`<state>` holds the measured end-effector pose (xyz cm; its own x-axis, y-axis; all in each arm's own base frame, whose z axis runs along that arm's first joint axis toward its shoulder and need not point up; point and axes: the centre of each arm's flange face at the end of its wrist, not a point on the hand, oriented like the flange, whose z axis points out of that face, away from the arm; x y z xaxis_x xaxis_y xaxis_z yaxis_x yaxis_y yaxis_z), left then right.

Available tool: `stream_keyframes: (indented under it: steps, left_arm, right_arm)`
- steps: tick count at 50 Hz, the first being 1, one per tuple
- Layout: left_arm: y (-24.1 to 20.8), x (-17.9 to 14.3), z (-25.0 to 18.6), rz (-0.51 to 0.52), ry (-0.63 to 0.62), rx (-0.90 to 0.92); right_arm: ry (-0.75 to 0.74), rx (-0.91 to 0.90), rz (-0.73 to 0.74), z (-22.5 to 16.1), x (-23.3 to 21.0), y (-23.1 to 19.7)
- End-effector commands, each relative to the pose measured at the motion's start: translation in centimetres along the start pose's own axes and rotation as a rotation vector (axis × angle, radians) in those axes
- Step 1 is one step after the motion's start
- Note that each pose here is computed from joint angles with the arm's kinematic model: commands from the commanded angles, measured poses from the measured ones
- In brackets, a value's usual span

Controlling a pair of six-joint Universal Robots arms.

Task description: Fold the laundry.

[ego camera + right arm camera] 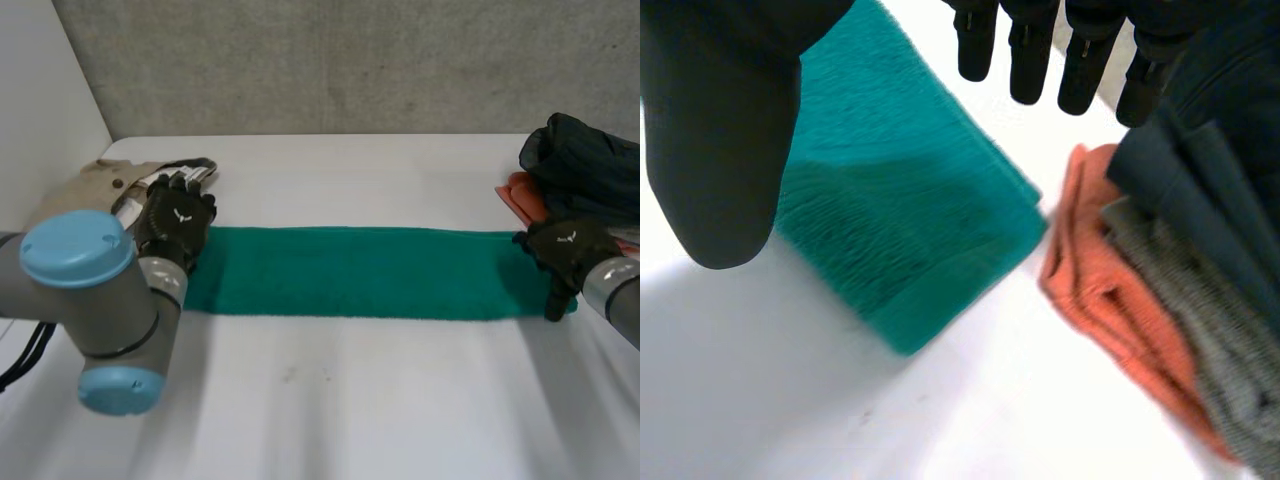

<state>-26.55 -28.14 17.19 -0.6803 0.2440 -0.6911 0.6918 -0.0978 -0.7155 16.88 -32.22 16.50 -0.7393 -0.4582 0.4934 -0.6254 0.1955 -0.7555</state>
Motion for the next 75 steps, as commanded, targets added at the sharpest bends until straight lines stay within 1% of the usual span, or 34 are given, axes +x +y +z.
stream_keyframes:
  steps: [1, 9, 18, 24, 27, 28, 31, 32, 35, 37, 38, 39, 40, 42, 43, 45, 46, 49, 50, 53, 54, 55, 57, 58, 61, 62, 65, 68, 72, 73, 75]
  left_arm:
    - [0.4, 0.5, -1.2, -0.033, 0.033, -0.008]
    - [0.7, 0.9, -1.3, -0.031, 0.046, -0.015]
    - [0.6, 0.8, -1.3, -0.032, 0.042, -0.010]
    - [0.3, 0.5, -1.6, -0.034, 0.035, -0.006]
    - [0.3, 0.4, -1.8, -0.035, 0.035, -0.004]
    - [0.2, 0.3, -1.9, -0.035, 0.034, -0.003]
    - [0.1, 0.2, -2.0, -0.036, 0.032, 0.001]
    - [0.0, 0.1, -2.2, -0.036, 0.031, 0.004]
    - [0.0, -0.1, -2.4, -0.037, 0.029, 0.004]
    - [-0.2, -0.3, -2.6, -0.038, 0.024, 0.010]
    - [-0.3, -0.5, -2.6, -0.041, 0.020, 0.012]
    - [-0.6, -0.9, -2.7, -0.044, 0.009, 0.020]
    - [-0.7, -1.0, -2.8, -0.048, 0.006, 0.024]
    - [-0.9, -1.3, -2.9, -0.053, -0.003, 0.028]
    - [-1.2, -1.8, -3.0, -0.061, -0.015, 0.038]
    - [-1.4, -2.2, -3.1, -0.069, -0.026, 0.044]
    - [-1.6, -2.7, -3.3, -0.077, -0.039, 0.050]
    - [-1.8, -3.4, -3.5, -0.088, -0.056, 0.053]
    - [-1.8, -3.8, -3.7, -0.095, -0.064, 0.056]
    - [-1.8, -4.1, -4.0, -0.100, -0.072, 0.056]
    - [-1.8, -4.2, -4.1, -0.103, -0.070, 0.057]
    - [-1.8, -4.2, -4.2, -0.104, -0.071, 0.056]
    - [-1.7, -4.2, -4.2, -0.105, -0.071, 0.052]
    - [-1.6, -4.1, -4.3, -0.104, -0.067, 0.050]
    - [-1.4, -4.0, -4.3, -0.103, -0.064, 0.044]
    - [-1.3, -3.9, -4.3, -0.102, -0.063, 0.041]
    - [-1.1, -3.9, -4.1, -0.100, -0.063, 0.037]
    - [-1.3, -3.8, -4.0, -0.100, -0.059, 0.043]
    - [-1.4, -3.2, -3.5, -0.097, -0.034, 0.058]
    - [-1.7, -2.9, -3.2, -0.098, -0.024, 0.073]
    - [-2.2, -2.8, -2.9, -0.101, -0.019, 0.091]
  right_arm:
    - [-0.031, -0.010, 0.026, 0.6, -0.1, 1.5]
    - [-0.011, 0.009, 0.027, 2.4, -0.4, 2.8]
    - [0.009, -0.011, 0.027, 2.9, -0.2, 3.4]
    - [0.110, -0.095, 0.061, 2.5, 3.0, 5.8]
    - [0.164, -0.104, 0.058, 2.0, 5.0, 5.7]
    - [0.211, -0.114, 0.035, 1.6, 6.5, 5.8]
    - [0.269, -0.145, -0.034, 1.3, 8.1, 6.2]
    - [0.302, -0.167, -0.085, 1.1, 8.8, 6.1]
    - [0.338, -0.187, -0.149, 1.1, 9.4, 5.9]
    - [0.339, -0.163, -0.165, 1.0, 9.0, 5.0]
    - [0.332, -0.133, -0.176, 0.9, 8.4, 3.9]
    - [0.300, -0.047, -0.197, 0.8, 6.4, 1.3]
    - [0.285, 0.004, -0.204, 0.7, 5.4, -0.2]
    - [0.255, 0.087, -0.199, 0.6, 3.4, -2.5]
    - [0.222, 0.177, -0.191, 0.2, 1.3, -4.8]
    - [0.194, 0.244, -0.190, -0.1, -0.4, -6.5]
    - [0.169, 0.313, -0.191, -0.4, -2.1, -8.1]
    - [0.115, 0.432, -0.212, -0.4, -5.4, -10.3]
    - [0.050, 0.528, -0.235, -0.6, -8.8, -11.7]
    - [-0.054, 0.666, -0.278, -1.2, -14.0, -13.4]
    - [-0.119, 0.739, -0.307, -1.8, -16.9, -14.0]
    - [-0.149, 0.768, -0.322, -2.0, -18.3, -14.2]
    - [-0.204, 0.809, -0.349, -2.2, -20.3, -14.1]
    - [-0.265, 0.838, -0.373, -2.3, -22.4, -13.6]
    - [-0.336, 0.860, -0.398, -2.1, -24.8, -12.7]
    - [-0.376, 0.863, -0.408, -1.9, -26.2, -12.1]
    - [-0.423, 0.849, -0.418, -2.0, -27.8, -10.9]
    - [-0.437, 0.842, -0.423, -2.4, -28.0, -10.7]
    - [-0.399, 0.825, -0.401, -3.4, -26.3, -11.4]
    - [-0.360, 0.823, -0.382, -4.1, -25.0, -12.2]
    - [-0.314, 0.802, -0.347, -4.4, -23.3, -12.7]
